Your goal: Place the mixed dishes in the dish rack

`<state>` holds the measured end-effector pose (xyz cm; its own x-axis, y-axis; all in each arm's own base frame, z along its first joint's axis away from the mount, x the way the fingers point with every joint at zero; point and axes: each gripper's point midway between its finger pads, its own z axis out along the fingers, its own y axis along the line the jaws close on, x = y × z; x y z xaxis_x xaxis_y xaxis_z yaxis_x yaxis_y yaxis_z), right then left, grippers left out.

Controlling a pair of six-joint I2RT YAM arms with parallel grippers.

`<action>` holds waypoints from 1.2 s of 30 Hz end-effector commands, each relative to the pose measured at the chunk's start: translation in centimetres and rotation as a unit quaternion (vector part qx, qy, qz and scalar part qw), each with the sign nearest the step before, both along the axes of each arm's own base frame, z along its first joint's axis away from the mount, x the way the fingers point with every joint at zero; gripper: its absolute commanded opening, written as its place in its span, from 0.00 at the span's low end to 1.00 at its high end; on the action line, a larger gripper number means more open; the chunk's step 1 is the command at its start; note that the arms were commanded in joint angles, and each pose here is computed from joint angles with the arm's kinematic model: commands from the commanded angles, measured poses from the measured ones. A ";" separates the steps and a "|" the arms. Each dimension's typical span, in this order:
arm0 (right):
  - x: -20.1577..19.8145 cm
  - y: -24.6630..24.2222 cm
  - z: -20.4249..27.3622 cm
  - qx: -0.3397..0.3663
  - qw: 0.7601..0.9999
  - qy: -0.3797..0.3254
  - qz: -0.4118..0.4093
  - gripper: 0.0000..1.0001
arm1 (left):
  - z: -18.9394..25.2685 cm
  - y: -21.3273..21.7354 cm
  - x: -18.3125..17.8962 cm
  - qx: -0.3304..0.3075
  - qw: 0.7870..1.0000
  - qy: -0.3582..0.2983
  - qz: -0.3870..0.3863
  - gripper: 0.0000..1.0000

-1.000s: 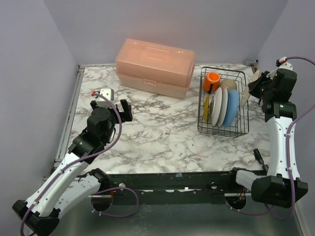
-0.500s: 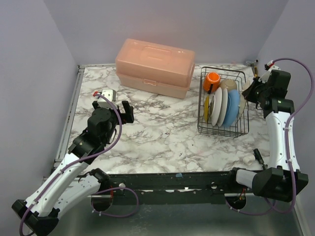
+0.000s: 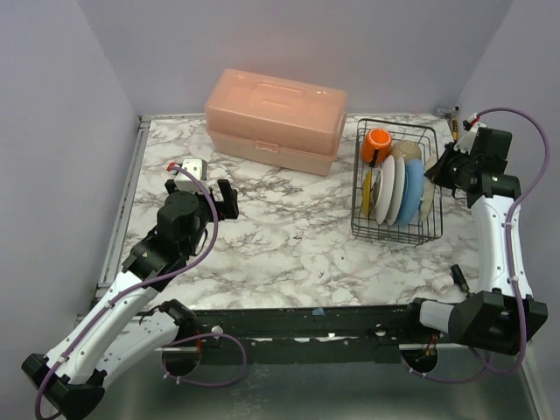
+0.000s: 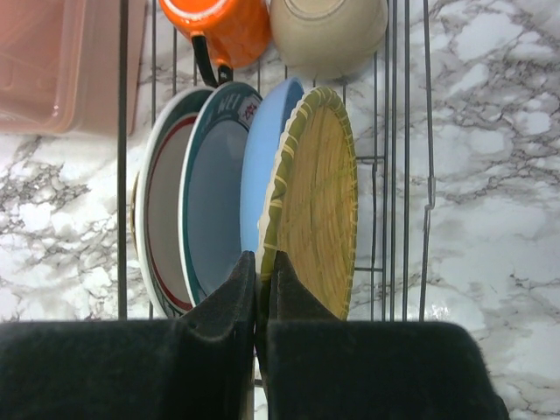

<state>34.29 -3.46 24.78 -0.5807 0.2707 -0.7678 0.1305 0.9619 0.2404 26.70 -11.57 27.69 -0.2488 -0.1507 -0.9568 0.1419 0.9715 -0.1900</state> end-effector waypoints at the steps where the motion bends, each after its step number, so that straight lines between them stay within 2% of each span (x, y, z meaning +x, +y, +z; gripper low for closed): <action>1: -0.6 -0.4 -2.5 -0.004 0.999 0.041 -0.002 0.00 | 1.2 -0.2 -0.1 -0.010 1.000 -0.010 -0.004 0.92; 9: -0.6 -1.4 -3.8 -0.016 0.997 0.067 -0.025 0.03 | 1.2 -0.3 -0.1 -0.009 1.000 -0.008 -0.006 0.92; 11: -0.6 -1.5 -4.0 -0.015 0.997 0.072 -0.028 0.12 | 1.2 -0.3 0.0 -0.009 1.000 -0.008 -0.006 0.92; 15: -0.7 -2.0 -4.1 -0.024 0.996 0.078 -0.041 0.21 | 1.1 -0.3 0.0 -0.008 1.000 -0.007 -0.006 0.92; 17: -0.9 -2.7 -4.0 -0.035 0.994 0.081 -0.057 0.36 | 1.1 -0.4 0.0 -0.008 1.000 -0.007 -0.007 0.92; 19: -0.9 -2.8 -3.8 -0.038 0.994 0.081 -0.060 0.45 | 1.0 -0.5 0.0 -0.008 1.000 -0.006 -0.008 0.92; 30: -1.2 -3.4 -1.5 -0.056 0.994 0.049 -0.075 0.75 | 0.9 -0.5 0.0 -0.005 1.000 -0.004 -0.009 0.92; 33: -1.0 -3.0 -1.3 -0.046 0.996 0.034 -0.072 0.75 | 0.8 -0.5 0.0 -0.005 1.000 -0.003 -0.009 0.92; 36: -0.7 -2.6 -0.9 -0.030 0.996 0.018 -0.077 0.67 | 0.9 -0.5 0.0 -0.005 1.000 -0.003 -0.009 0.92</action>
<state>33.22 -6.21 22.27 -0.6286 0.2862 -0.7231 0.2765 0.9513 0.1362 26.86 -11.75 27.32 -0.2598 -0.1426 -0.9551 0.1420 0.9726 -0.1838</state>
